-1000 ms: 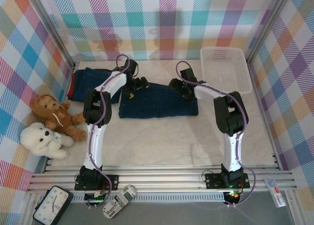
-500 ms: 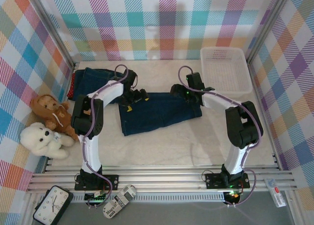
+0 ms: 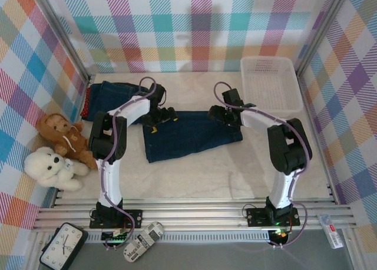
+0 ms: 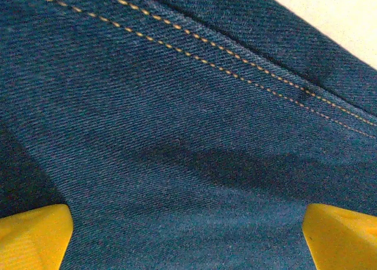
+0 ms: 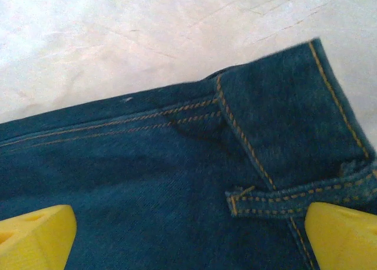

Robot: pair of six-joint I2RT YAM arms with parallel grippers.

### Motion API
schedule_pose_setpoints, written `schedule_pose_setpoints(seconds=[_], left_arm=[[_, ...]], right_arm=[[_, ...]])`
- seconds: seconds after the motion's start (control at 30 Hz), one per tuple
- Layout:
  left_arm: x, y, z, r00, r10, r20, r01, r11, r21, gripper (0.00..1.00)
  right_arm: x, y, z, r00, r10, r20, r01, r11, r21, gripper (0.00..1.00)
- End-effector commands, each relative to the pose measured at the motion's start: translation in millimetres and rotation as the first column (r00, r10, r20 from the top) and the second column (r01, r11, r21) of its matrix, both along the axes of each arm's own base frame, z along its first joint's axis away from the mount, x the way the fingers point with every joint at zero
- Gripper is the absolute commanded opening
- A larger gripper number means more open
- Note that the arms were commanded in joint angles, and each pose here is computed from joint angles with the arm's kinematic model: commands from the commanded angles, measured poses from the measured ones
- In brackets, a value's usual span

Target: Fold and stack the skirts

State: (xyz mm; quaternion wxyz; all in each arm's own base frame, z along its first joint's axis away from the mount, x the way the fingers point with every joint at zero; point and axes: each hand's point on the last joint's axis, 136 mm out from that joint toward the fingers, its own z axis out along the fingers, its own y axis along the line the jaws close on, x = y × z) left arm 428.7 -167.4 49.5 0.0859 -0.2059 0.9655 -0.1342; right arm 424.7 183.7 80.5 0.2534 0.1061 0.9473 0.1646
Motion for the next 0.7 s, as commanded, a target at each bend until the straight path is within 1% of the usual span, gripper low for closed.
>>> schedule_pose_setpoints(seconds=[0.0,0.03,0.07,0.1,0.13,0.17,0.2,0.27,0.3,0.33,0.4,0.47,0.53,0.57,0.63,0.67], left_arm=[[-6.7,-7.8,52.7,0.996,-0.02,0.089,0.023,0.999,-0.033,1.0],[-10.7,-19.4,56.7,0.996,-0.025,0.088,0.034,0.994,-0.105,1.0],[-14.2,-32.7,59.1,0.996,-0.021,0.083,0.037,0.98,-0.194,1.0],[-18.9,-42.4,58.3,0.997,-0.018,0.069,0.035,0.966,-0.257,1.0],[-24.5,-50.7,55.9,0.998,-0.018,0.052,0.033,0.952,-0.304,1.0],[-31.0,-54.3,50.0,0.999,-0.021,0.029,0.029,0.948,-0.317,1.0],[-35.7,-54.2,43.2,0.999,-0.03,0.015,0.033,0.95,-0.31,1.0],[-42.8,-38.1,18.0,0.999,-0.025,-0.026,0.019,0.974,-0.228,1.0],[-45.3,-30.3,5.8,0.999,-0.016,-0.052,0.005,0.979,-0.205,1.0],[-46.1,-24.4,-6.2,0.997,-0.006,-0.078,-0.01,0.979,-0.204,1.0],[-46.0,-14.5,-23.2,0.995,0.004,-0.102,-0.023,0.982,-0.186,1.0],[-43.9,-3.2,-32.5,0.994,-0.01,-0.107,-0.003,0.992,-0.124,1.0],[-42.7,1.7,-30.7,0.993,-0.036,-0.115,0.026,0.996,-0.087,1.0],[-40.7,0.2,-23.1,0.993,-0.052,-0.103,0.042,0.995,-0.092,1.0],[-38.0,-6.5,0.4,0.996,-0.081,-0.049,0.074,0.99,-0.121,1.0],[-38.3,-7.8,14.5,0.996,-0.087,-0.021,0.084,0.989,-0.121,1.0]], right_arm=[[-12.3,11.0,13.9,0.998,0.06,0.01,-0.061,0.995,0.083,0.99],[-15.4,12.2,9.1,0.997,0.071,0.0,-0.071,0.994,0.087,0.99],[-20.6,9.9,-0.2,0.997,0.072,-0.025,-0.07,0.995,0.077,0.99],[-23.8,7.5,-6.8,0.997,0.063,-0.042,-0.06,0.996,0.066,0.99],[-28.2,4.5,-14.3,0.996,0.053,-0.066,-0.05,0.997,0.058,0.99],[-33.2,1.6,-21.4,0.995,0.042,-0.092,-0.038,0.998,0.051,0.99],[-37.9,-1.3,-26.7,0.993,0.031,-0.114,-0.026,0.999,0.045,0.99],[-51.6,-8.5,-40.1,0.984,-0.019,-0.175,0.025,0.999,0.03,0.99],[-57.4,-10.3,-45.4,0.979,-0.036,-0.199,0.043,0.998,0.034,0.99],[-65.8,-11.3,-51.8,0.972,-0.05,-0.23,0.061,0.997,0.04,0.99],[-79.8,-9.6,-58.4,0.958,-0.071,-0.277,0.093,0.993,0.07,0.99],[-95.4,-3.5,-61.2,0.944,-0.08,-0.321,0.122,0.986,0.113,0.99],[-109.2,7.5,-58.5,0.933,-0.075,-0.352,0.143,0.974,0.174,0.99],[-114.7,11.8,-55.0,0.93,-0.076,-0.359,0.155,0.968,0.198,0.99],[-120.8,8.1,-47.3,0.926,-0.117,-0.36,0.198,0.96,0.197,0.99],[-120.9,0.4,-43.3,0.925,-0.157,-0.345,0.228,0.957,0.177,0.99]])
